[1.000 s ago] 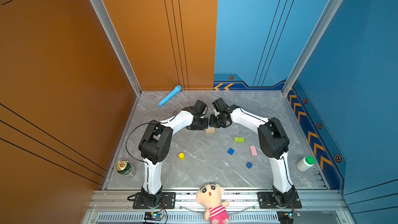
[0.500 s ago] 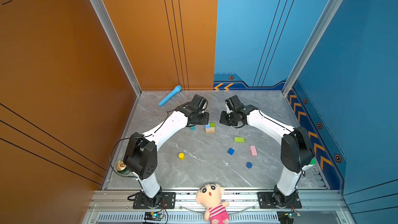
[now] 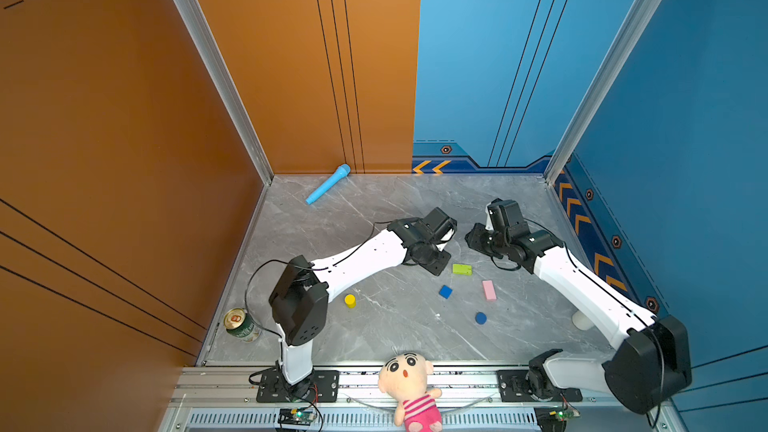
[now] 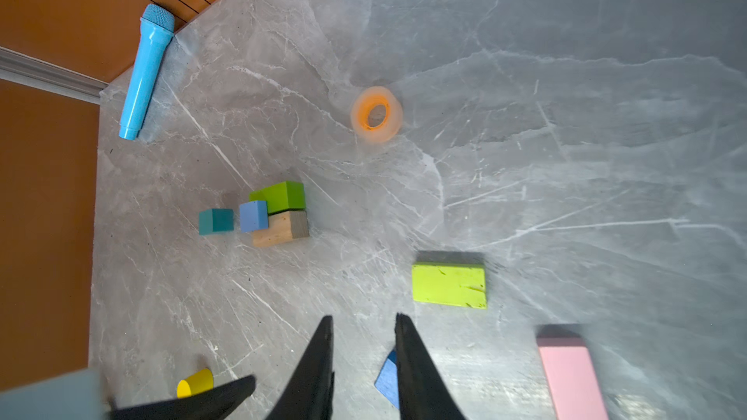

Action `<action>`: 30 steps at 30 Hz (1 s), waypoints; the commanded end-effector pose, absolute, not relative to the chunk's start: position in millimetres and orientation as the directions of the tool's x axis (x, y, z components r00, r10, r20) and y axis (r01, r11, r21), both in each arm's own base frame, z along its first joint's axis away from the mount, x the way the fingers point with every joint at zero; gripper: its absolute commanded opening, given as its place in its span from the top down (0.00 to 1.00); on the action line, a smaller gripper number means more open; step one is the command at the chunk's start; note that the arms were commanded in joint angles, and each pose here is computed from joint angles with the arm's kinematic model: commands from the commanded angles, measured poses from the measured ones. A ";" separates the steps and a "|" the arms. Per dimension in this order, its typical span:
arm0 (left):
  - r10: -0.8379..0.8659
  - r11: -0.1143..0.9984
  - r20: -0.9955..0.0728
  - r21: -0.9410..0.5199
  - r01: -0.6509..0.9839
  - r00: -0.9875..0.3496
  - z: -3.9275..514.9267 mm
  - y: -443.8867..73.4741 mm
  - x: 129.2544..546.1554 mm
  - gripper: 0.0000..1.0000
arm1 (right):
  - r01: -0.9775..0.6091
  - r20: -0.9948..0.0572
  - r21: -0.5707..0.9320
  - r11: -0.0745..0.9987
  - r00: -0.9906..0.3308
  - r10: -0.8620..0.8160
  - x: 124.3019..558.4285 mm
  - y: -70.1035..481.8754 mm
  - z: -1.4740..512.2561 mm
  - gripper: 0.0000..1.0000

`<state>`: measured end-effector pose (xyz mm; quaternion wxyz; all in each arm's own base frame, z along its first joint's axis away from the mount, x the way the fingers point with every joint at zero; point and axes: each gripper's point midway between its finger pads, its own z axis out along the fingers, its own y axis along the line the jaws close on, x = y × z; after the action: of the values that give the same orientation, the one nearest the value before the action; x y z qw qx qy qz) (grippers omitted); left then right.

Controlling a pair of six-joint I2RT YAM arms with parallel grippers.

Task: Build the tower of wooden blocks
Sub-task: 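Close the left gripper on the dark blue cube while the right draws back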

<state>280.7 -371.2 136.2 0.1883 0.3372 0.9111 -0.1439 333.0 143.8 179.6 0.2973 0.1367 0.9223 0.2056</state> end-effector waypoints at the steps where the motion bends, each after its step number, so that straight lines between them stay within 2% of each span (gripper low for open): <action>1: 0.647 0.694 -0.338 -0.112 0.711 -0.684 111.4 -375.7 260.9 0.53 | 0.173 -0.506 0.451 0.876 -0.759 0.410 324.5 127.1 174.7 0.65; 4: 0.681 0.679 -0.292 -0.090 0.729 -0.671 95.2 -382.5 250.6 0.47 | 0.189 -0.509 0.457 0.869 -0.746 0.430 316.9 117.2 172.3 0.59; 8: 0.699 0.670 -0.260 -0.087 0.737 -0.666 80.1 -391.0 241.6 0.42 | 0.204 -0.511 0.468 0.860 -0.732 0.452 310.1 108.0 169.3 0.55; 18: 0.692 0.695 -0.210 -0.068 0.716 -0.691 52.8 -398.7 242.6 0.39 | 0.220 -0.501 0.475 0.852 -0.728 0.467 305.2 99.5 162.1 0.54; 23: 0.686 0.712 -0.187 -0.023 0.702 -0.703 43.1 -394.7 249.6 0.42 | 0.230 -0.495 0.478 0.848 -0.727 0.476 304.6 96.1 158.6 0.53; 30: 0.672 0.728 -0.172 -0.027 0.686 -0.720 33.3 -396.4 253.6 0.58 | 0.237 -0.488 0.481 0.844 -0.727 0.482 304.3 94.5 155.1 0.53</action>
<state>250.3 -398.2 33.5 0.0769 0.3744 0.9224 -0.0561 305.2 94.6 153.0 0.3066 0.1949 0.9128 0.1868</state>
